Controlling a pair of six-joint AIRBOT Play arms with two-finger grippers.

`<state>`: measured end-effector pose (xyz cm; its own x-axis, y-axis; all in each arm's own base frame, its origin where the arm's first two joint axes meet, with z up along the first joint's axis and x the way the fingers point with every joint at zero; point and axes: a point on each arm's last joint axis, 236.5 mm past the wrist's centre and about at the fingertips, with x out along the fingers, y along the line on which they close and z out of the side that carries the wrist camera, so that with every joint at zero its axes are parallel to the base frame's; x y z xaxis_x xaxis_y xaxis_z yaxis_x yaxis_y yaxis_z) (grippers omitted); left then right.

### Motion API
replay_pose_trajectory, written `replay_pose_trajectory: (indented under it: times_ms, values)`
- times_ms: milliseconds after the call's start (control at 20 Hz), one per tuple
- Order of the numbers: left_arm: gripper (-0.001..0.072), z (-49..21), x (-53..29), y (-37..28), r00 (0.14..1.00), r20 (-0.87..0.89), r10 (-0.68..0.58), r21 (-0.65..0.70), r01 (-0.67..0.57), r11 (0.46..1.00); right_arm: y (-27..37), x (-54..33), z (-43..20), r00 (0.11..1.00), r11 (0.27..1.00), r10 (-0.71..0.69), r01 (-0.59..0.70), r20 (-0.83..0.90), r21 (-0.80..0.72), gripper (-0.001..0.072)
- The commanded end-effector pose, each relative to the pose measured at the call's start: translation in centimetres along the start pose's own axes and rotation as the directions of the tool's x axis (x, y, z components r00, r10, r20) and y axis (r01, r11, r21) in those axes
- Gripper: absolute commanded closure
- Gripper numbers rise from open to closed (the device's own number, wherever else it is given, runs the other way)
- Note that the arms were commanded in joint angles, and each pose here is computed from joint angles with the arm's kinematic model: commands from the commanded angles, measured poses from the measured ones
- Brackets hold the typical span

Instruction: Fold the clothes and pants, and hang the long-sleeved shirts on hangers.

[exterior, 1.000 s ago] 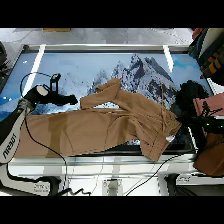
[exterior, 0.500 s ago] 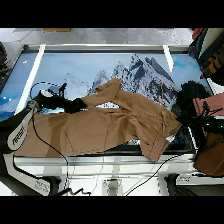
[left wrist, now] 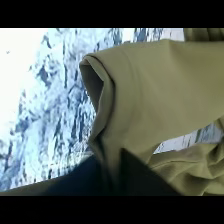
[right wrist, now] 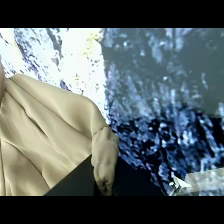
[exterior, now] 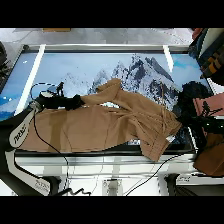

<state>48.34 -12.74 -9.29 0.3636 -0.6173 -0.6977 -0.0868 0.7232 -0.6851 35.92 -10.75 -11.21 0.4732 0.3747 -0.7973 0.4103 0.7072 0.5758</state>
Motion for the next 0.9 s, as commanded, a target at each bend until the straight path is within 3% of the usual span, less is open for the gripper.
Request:
replay_pose_trajectory:
  times_ms: [0, 100, 300, 500, 700, 850]
  values:
    - [0.0655, 0.8, -0.3, 0.0, 0.999, 0.029, -0.014, -0.029, 0.015, 0.999, 0.0, 0.0, 0.0, 1.000, 1.000, 0.001, -0.001, 0.000, 0.000, 0.0674]
    - [0.0694, 1.1, -0.4, -0.8, 0.998, 0.039, -0.043, -0.050, 0.045, 0.998, 0.0, 0.0, 0.0, 1.000, 1.000, 0.001, -0.001, 0.000, 0.000, 0.0675]
    - [0.0691, 2.9, -3.2, -2.3, 0.992, 0.106, -0.061, 0.027, 0.058, 0.998, 0.1, 0.0, 0.1, 1.000, 1.000, 0.002, -0.002, 0.002, 0.001, 0.0674]
    - [0.0691, 9.2, -11.2, -4.2, 0.948, 0.307, -0.080, 0.127, 0.042, 0.991, 0.7, -0.1, 0.4, 0.999, 0.999, 0.030, -0.030, 0.017, 0.021, 0.0675]
    - [0.0691, 16.3, -21.7, -5.7, 0.816, 0.574, -0.070, 0.200, -0.057, 0.978, 1.8, -0.8, 2.1, 0.998, 0.999, 0.051, -0.051, 0.045, 0.001, 0.0675]
    - [0.0691, 19.2, -27.8, -5.3, 0.687, 0.726, -0.029, 0.167, -0.135, 0.977, 3.3, -2.1, 3.9, 0.994, 0.996, 0.080, -0.077, 0.073, -0.036, 0.0675]
